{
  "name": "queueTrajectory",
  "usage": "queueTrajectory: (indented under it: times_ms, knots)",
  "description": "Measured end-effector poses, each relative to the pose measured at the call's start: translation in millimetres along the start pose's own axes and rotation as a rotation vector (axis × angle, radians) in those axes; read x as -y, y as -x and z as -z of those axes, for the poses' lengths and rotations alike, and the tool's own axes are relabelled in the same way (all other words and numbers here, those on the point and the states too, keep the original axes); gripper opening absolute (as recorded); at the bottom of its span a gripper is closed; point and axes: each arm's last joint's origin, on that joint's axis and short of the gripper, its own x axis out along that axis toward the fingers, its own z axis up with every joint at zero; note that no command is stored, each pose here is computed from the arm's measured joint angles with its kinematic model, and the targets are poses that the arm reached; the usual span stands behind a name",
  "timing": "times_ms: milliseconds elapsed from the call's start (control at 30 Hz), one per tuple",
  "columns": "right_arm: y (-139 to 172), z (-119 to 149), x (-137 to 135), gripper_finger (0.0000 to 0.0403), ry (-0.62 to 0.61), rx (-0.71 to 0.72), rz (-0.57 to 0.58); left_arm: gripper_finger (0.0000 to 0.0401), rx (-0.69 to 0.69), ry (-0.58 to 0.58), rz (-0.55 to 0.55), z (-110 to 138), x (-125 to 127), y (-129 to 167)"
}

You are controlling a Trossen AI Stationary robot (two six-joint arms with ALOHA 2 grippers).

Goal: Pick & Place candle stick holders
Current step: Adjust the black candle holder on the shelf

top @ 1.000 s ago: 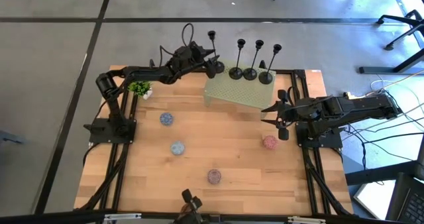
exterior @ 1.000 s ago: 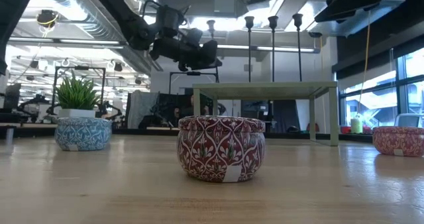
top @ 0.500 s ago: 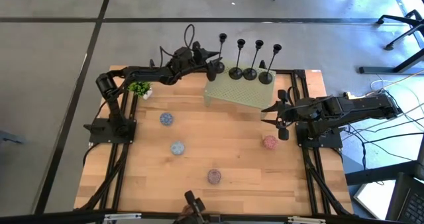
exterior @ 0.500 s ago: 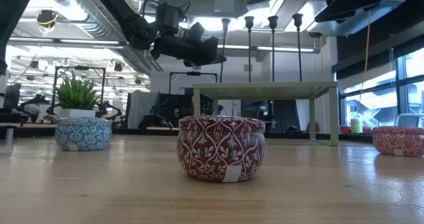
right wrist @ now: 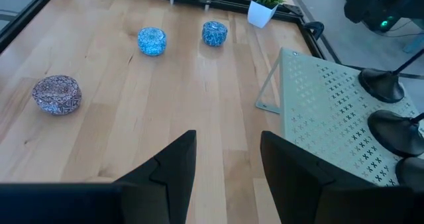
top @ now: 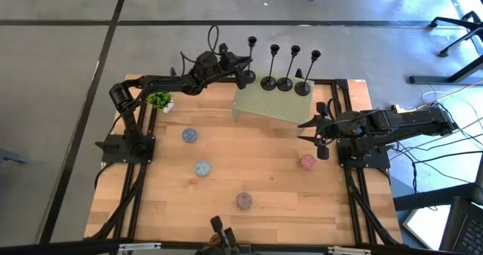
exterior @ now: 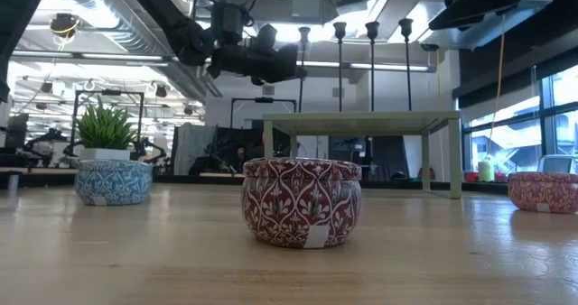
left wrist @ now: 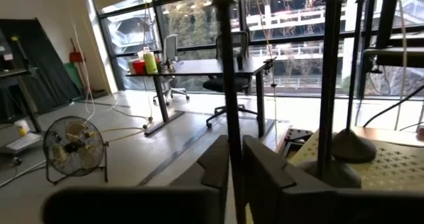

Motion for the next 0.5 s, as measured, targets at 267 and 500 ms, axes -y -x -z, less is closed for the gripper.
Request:
queueTrajectory:
  times_ms: [267,500]
  knots:
    - [0,0,0,0.0172,0.0,0.0,0.0,0.0011,0.004,0.02,0.013,-1,6,-1]
    - [0,0,0,0.0171,0.0,0.0,0.0,0.0011,0.008,0.051,0.044,-3,17,-1]
